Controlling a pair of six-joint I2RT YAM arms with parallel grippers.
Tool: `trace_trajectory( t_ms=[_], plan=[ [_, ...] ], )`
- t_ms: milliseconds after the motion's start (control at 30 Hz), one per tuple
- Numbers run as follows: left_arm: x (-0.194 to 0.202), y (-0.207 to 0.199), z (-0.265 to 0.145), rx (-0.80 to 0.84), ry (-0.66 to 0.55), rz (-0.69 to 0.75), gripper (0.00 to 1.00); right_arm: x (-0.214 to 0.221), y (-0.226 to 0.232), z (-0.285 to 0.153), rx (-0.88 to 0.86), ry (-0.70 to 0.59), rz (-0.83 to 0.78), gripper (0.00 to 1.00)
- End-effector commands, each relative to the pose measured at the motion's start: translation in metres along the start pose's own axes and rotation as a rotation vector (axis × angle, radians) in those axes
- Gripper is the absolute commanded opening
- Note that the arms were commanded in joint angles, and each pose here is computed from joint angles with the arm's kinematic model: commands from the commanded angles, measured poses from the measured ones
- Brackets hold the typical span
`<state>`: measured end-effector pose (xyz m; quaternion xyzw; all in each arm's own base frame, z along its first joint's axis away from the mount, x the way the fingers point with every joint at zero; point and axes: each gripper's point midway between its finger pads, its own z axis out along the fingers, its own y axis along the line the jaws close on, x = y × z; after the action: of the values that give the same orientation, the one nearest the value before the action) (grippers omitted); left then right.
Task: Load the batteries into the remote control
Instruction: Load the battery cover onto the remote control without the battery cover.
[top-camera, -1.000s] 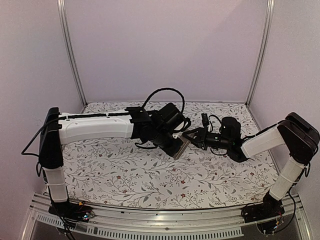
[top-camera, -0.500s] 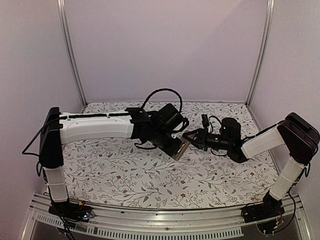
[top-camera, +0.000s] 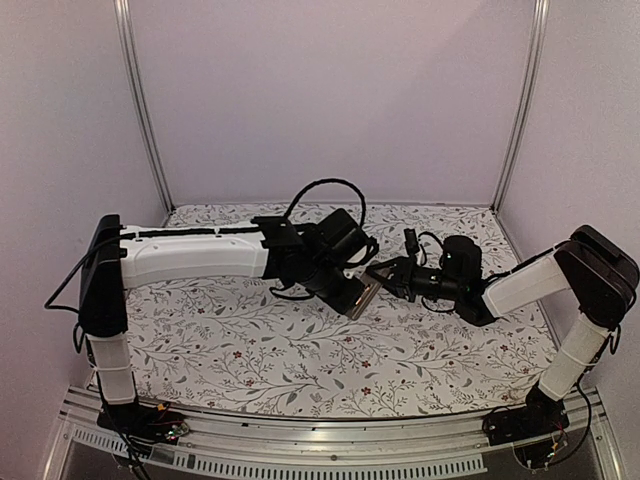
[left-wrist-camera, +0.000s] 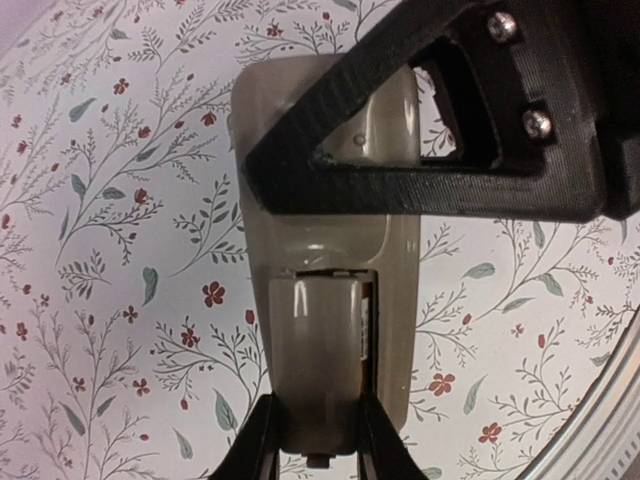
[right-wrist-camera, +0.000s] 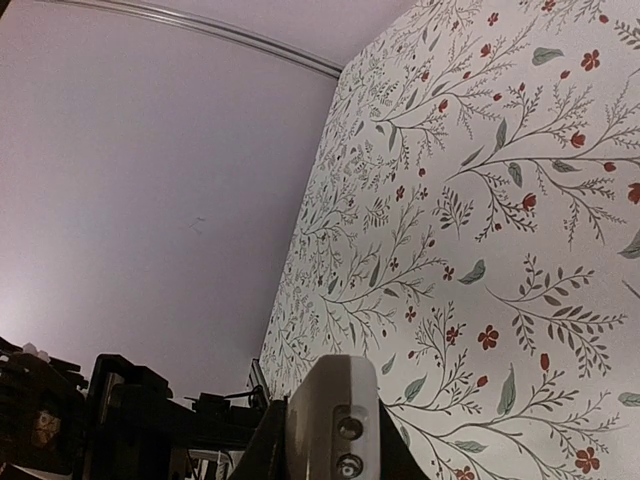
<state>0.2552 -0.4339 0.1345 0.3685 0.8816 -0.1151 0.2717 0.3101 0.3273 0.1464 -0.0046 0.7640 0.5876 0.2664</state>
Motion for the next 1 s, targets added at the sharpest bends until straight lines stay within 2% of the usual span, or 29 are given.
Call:
trace_trajectory(
  t_ms=[0,600,967],
  plan=[
    [0.018,-0.01,0.013,0.017,0.069,0.026,0.21,-0.006,0.009,-0.001,-0.03,-0.033,-0.01,0.0],
    [0.004,-0.003,0.012,-0.018,0.044,0.001,0.21,0.001,0.018,0.002,-0.08,-0.012,-0.012,0.0],
    [-0.001,-0.004,0.011,-0.062,0.039,0.073,0.21,0.006,0.015,0.006,-0.08,0.002,0.013,0.0]
  ],
)
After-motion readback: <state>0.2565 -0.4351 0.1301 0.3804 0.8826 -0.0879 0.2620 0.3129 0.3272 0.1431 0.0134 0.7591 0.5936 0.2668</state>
